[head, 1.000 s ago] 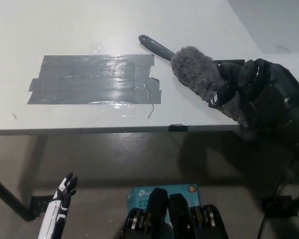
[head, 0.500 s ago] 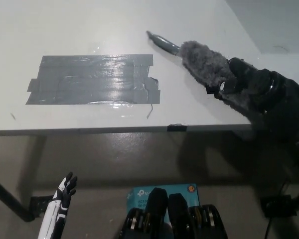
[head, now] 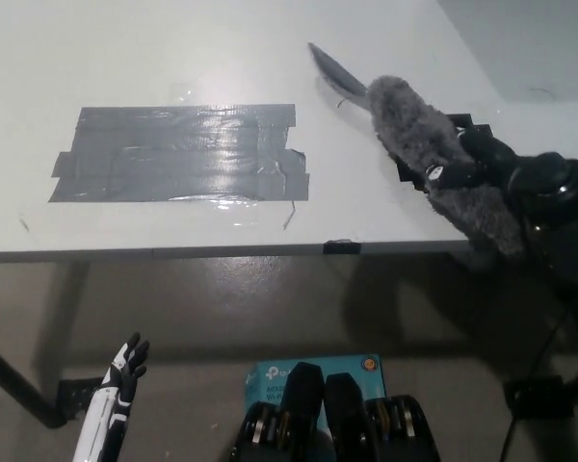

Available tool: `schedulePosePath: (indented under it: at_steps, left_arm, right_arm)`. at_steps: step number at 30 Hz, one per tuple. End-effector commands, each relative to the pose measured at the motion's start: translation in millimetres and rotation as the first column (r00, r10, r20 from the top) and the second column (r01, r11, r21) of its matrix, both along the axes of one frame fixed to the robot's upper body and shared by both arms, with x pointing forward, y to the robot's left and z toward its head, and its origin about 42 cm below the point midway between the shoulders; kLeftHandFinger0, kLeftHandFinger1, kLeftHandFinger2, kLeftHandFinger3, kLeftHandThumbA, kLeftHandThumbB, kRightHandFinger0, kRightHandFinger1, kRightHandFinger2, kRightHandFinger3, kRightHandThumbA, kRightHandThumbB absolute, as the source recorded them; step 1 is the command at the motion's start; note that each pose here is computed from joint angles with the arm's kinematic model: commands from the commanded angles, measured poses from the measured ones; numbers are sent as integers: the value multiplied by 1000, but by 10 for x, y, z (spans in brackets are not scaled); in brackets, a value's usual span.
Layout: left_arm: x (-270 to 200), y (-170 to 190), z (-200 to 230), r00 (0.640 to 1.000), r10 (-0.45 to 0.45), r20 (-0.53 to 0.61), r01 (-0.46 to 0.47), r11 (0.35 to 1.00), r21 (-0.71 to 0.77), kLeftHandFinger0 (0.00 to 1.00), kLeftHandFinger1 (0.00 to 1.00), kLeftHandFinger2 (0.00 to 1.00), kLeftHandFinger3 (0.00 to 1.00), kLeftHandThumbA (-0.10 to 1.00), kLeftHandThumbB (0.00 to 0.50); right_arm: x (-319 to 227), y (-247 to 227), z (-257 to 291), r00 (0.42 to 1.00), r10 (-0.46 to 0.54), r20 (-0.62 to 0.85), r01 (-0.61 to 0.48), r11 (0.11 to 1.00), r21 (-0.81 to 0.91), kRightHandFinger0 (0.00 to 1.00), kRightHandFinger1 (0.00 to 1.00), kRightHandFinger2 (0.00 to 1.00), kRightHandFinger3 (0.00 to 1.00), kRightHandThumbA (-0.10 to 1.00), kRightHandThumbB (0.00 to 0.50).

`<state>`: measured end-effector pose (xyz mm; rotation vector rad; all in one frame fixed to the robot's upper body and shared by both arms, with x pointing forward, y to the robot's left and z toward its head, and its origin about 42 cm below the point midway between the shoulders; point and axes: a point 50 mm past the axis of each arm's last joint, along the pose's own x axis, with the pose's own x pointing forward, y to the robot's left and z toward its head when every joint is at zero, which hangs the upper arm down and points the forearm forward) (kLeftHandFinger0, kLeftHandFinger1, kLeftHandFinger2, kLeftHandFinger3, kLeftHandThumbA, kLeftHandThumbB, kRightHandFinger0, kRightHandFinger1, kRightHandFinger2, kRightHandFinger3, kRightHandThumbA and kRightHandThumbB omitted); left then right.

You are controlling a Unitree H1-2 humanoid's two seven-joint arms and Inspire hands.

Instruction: A grey duster is kept infront of the robot in the middle of the table and the robot extends its right arm to grab the duster, picks it up and hands it to a person

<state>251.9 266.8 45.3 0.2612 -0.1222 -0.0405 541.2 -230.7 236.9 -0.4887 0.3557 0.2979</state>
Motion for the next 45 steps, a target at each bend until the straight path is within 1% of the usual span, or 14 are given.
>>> schedulePosePath:
  at_steps: [1, 2, 5, 6, 7, 8, 11, 14, 16, 21, 25, 31, 34, 45]
  left_arm:
    - [41, 54, 100, 998, 1, 63, -2, 1000, 12, 1000, 1000, 1000, 1000, 1000, 414]
    - [39, 53, 100, 998, 2, 63, -2, 1000, 13, 1000, 1000, 1000, 1000, 1000, 420]
    - [33, 42, 93, 998, 5, 62, -6, 1000, 10, 1000, 1000, 1000, 1000, 1000, 412]
    - [32, 44, 93, 998, 5, 62, -5, 1000, 11, 1000, 1000, 1000, 1000, 1000, 413]
    - [33, 44, 92, 998, 5, 62, -5, 1000, 12, 1000, 1000, 1000, 1000, 1000, 413]
    - [30, 45, 93, 998, 2, 62, -4, 1000, 19, 1000, 1000, 1000, 1000, 1000, 407]
    - [55, 27, 95, 998, 0, 63, 0, 1000, 15, 1000, 1000, 1000, 1000, 1000, 406]
    - [42, 41, 94, 998, 4, 63, -5, 1000, 13, 1000, 1000, 1000, 1000, 1000, 411]
    - [39, 41, 97, 998, 6, 64, -7, 1000, 15, 1000, 1000, 1000, 1000, 1000, 409]
    - [55, 38, 113, 998, 4, 70, -5, 1000, 16, 1000, 1000, 1000, 1000, 1000, 398]
    - [68, 46, 122, 997, 0, 72, -1, 1000, 14, 1000, 1000, 1000, 1000, 1000, 405]
    - [56, 44, 122, 997, -1, 71, 0, 1000, 13, 1000, 1000, 1000, 1000, 1000, 406]
    - [77, 54, 131, 997, 0, 72, -1, 1000, 9, 1000, 1000, 1000, 1000, 1000, 411]
    - [79, 62, 136, 997, 3, 76, -5, 1000, 19, 1000, 1000, 1000, 1000, 1000, 405]
  right_arm:
    - [-25, 37, 246, 999, 52, 0, -47, 897, 440, 0, 491, 868, 1000, -100, 241]
    - [-35, 39, 245, 999, 52, 5, -48, 873, 485, 0, 443, 860, 1000, -100, 238]
    - [-102, 91, 240, 997, 72, 36, -77, 734, 675, 0, 398, 854, 1000, -100, 230]
    - [-151, 134, 240, 996, 73, 55, -90, 683, 725, 0, 289, 737, 941, -100, 236]
    - [-179, 153, 242, 995, 74, 64, -97, 660, 745, 0, 289, 737, 941, -100, 236]
    - [-256, 191, 233, 994, 75, 82, -110, 598, 794, 0, 315, 827, 1000, -100, 185]
    - [-592, 342, 231, 987, 73, 143, -161, 400, 902, 0, 382, 877, 1000, -100, 174]
    - [-839, 499, 227, 984, 91, 156, -174, 264, 949, 0, 380, 896, 1000, -100, 158]
    - [-985, 580, 221, 982, 103, 159, -179, 219, 959, 0, 367, 890, 1000, -100, 158]
    - [-1180, 657, 215, 985, 98, 145, -160, 179, 971, 0, 351, 879, 1000, -100, 152]
    - [-1260, 709, 188, 982, 128, 139, -155, 122, 980, 0, 369, 880, 1000, -100, 121]
    - [-1377, 790, 141, 982, 149, 118, -129, 67, 989, 0, 401, 905, 1000, -100, 142]
    - [-1434, 842, 117, 980, 169, 105, -112, 32, 993, 0, 403, 911, 1000, -100, 134]
    - [-1527, 924, -14, 983, 177, 46, -50, 21, 999, 0, 413, 857, 1000, -100, 122]
